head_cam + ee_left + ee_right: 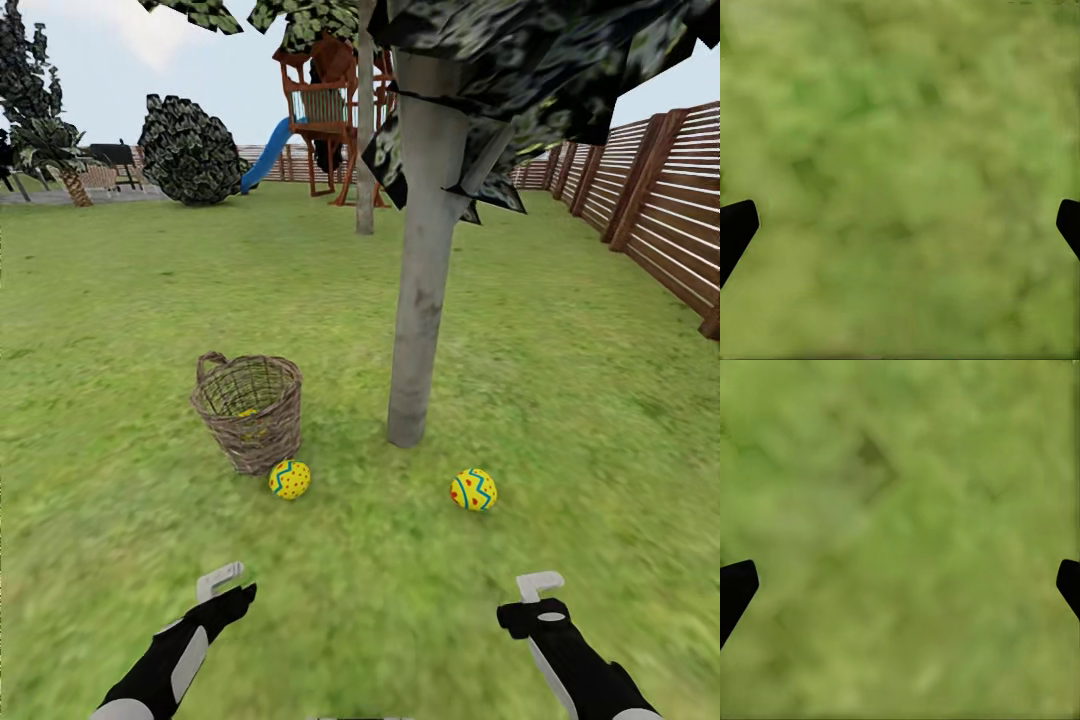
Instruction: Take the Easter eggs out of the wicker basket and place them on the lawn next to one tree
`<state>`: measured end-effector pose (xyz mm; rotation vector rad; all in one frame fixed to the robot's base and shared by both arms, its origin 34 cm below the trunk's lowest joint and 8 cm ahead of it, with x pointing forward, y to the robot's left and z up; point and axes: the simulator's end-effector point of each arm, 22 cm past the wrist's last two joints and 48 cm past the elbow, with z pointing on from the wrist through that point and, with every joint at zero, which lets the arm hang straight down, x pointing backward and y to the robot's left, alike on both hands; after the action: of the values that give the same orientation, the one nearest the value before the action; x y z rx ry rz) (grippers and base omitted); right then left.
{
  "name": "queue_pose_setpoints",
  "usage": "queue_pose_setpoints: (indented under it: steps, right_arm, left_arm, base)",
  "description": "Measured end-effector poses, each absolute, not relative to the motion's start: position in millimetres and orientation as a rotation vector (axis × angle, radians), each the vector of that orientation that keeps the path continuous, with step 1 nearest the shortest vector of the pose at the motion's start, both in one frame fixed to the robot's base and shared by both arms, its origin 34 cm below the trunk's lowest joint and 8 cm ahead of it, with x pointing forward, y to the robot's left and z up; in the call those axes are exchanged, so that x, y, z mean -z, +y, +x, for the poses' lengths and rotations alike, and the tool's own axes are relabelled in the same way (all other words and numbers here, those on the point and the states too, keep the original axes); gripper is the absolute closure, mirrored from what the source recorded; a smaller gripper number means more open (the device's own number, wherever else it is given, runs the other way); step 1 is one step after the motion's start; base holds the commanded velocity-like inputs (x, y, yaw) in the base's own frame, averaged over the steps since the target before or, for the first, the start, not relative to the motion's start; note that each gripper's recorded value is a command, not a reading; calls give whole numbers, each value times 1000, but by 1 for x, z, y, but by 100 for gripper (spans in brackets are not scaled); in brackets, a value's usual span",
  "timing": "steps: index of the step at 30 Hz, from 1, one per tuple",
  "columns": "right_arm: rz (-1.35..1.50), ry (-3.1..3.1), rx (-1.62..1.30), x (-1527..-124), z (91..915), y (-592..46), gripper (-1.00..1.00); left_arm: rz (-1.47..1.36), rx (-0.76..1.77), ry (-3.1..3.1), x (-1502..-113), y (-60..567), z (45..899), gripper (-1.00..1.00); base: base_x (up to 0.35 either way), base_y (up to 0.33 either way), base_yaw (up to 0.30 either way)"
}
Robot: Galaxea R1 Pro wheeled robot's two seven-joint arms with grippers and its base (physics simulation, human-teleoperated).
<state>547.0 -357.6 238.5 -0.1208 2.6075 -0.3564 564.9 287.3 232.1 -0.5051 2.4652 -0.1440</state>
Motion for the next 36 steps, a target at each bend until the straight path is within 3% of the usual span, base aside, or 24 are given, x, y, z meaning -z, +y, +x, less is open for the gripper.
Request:
queue_pose_setpoints:
  steps: [30, 36]
  right_arm:
    - [-98, 2487, 347, -300, 576, -355, -100]
    - [-95, 2462, 338, -313, 581, -351, -100]
  left_arm:
    - [-477, 173, 2363, -292, 284, 590, -100]
    - [-469, 178, 2339, -306, 283, 596, -100]
  base:
    - [0, 341, 0]
    - [0, 346, -177]
